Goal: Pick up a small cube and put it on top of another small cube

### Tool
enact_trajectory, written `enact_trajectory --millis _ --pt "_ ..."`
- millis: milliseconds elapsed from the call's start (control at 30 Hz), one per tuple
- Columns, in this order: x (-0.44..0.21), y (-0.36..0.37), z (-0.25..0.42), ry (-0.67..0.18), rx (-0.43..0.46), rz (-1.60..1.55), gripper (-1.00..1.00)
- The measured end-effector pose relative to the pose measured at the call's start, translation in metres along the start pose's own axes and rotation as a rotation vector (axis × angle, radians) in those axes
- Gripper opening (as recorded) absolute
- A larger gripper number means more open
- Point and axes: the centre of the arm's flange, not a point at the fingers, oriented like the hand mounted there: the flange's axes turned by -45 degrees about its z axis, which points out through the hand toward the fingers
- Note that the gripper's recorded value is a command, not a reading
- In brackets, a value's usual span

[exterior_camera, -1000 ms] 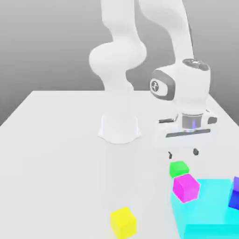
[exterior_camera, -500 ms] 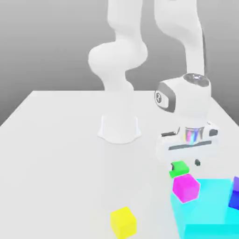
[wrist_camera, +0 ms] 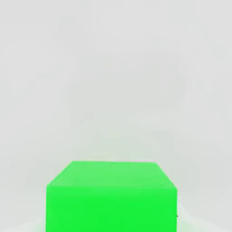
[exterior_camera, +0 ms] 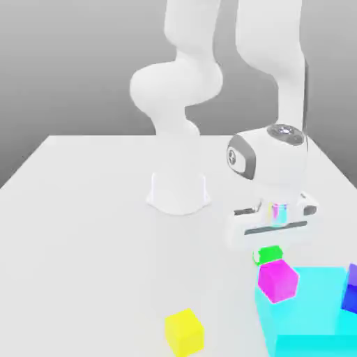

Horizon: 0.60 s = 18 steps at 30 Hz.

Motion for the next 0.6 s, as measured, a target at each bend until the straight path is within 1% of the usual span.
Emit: enact_trajectory --millis 300,600 --pt "-0.006 0.005 -0.033 -0.008 -0.006 0.003 -1.00" --pt "0.001 -0.003 -0.054 0.004 0.003 0.001 -1.00"
